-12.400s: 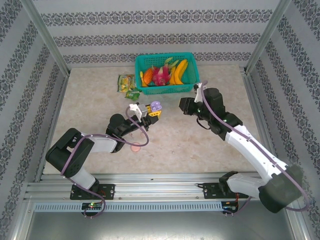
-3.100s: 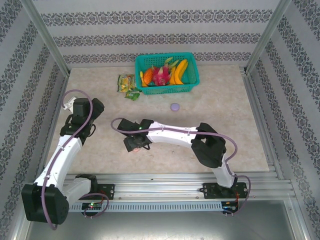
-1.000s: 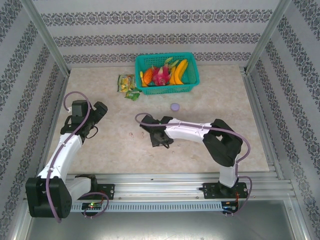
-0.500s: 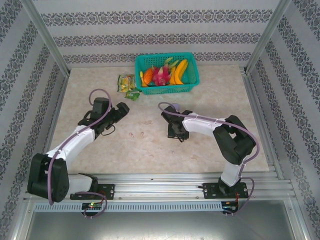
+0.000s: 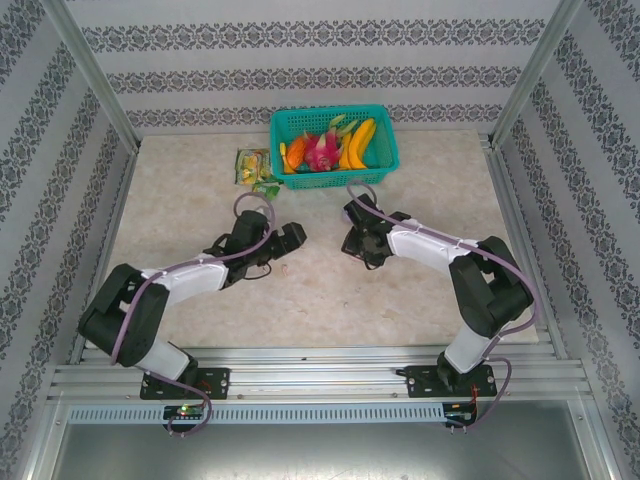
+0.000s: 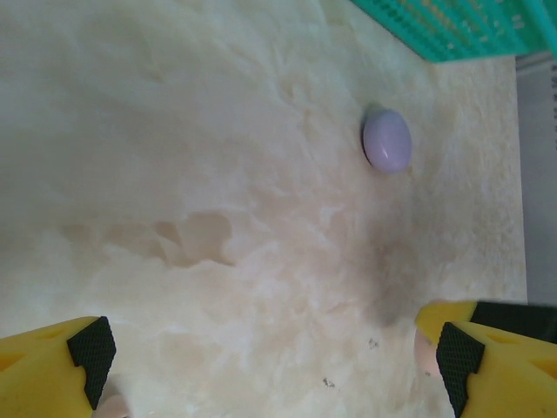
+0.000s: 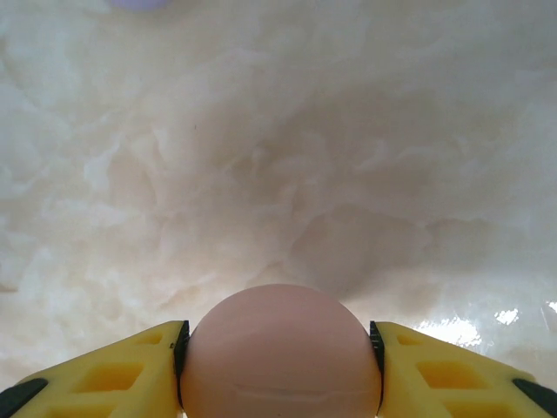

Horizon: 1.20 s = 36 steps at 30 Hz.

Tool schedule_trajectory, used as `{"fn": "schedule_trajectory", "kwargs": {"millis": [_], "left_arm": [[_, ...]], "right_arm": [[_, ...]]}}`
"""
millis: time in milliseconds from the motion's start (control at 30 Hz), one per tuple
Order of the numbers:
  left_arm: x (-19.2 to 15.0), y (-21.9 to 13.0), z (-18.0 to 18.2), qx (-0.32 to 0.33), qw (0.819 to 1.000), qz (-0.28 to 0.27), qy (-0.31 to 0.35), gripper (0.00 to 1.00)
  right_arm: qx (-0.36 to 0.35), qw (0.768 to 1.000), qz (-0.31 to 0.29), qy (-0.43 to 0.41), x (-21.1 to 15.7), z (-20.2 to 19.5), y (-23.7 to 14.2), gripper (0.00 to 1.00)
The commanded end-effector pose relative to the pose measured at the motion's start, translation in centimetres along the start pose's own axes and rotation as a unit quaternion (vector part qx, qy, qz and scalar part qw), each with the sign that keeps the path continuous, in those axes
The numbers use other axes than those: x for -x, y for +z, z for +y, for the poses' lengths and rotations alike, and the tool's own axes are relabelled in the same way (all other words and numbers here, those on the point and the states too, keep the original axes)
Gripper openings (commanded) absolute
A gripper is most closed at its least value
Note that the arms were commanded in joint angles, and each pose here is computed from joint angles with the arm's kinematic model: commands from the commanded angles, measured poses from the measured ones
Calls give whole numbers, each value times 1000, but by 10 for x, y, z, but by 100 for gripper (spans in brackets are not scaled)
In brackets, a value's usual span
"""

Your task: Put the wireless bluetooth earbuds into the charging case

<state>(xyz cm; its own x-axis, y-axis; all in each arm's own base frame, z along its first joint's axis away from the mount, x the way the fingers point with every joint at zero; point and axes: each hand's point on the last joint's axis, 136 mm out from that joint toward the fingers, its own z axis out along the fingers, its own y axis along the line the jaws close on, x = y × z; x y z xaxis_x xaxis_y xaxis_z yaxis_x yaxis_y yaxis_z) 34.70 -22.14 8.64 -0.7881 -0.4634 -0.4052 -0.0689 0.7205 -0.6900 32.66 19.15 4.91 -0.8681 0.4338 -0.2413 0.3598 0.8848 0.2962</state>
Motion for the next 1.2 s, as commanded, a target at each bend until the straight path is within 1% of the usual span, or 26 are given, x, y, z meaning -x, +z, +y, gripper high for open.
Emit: {"fn": "schedule_trajectory", "kwargs": {"millis": [0, 267, 400, 500, 600, 767, 933, 1033, 1167], "left_arm": [[-5, 6, -39, -91, 996, -15, 19, 97], [-41, 26, -82, -178, 981, 7, 71, 97], [-55, 36, -95, -207, 975, 20, 85, 93], [-58, 39, -97, -214, 973, 20, 86, 92], [-58, 39, -96, -206, 974, 16, 91, 92], [-56, 33, -107, -203, 971, 17, 124, 92], [-64, 37, -113, -207, 967, 28, 144, 91], [-69, 42, -114, -209, 965, 32, 153, 88], [-75, 51, -113, -208, 965, 34, 157, 80]], "right_arm": [[35, 998, 5, 46, 3, 5, -3, 49], [76, 991, 18, 110, 12, 4, 2, 49], [91, 987, 21, 133, 16, 1, 3, 49], [97, 984, 22, 144, 20, -2, 3, 49], [101, 984, 19, 146, 23, -3, 0, 49], [110, 982, 19, 151, 26, -1, -2, 49], [123, 979, 19, 163, 31, 3, -3, 49], [131, 976, 20, 170, 32, 6, -4, 49], [145, 971, 27, 187, 31, 9, -2, 49]]}}
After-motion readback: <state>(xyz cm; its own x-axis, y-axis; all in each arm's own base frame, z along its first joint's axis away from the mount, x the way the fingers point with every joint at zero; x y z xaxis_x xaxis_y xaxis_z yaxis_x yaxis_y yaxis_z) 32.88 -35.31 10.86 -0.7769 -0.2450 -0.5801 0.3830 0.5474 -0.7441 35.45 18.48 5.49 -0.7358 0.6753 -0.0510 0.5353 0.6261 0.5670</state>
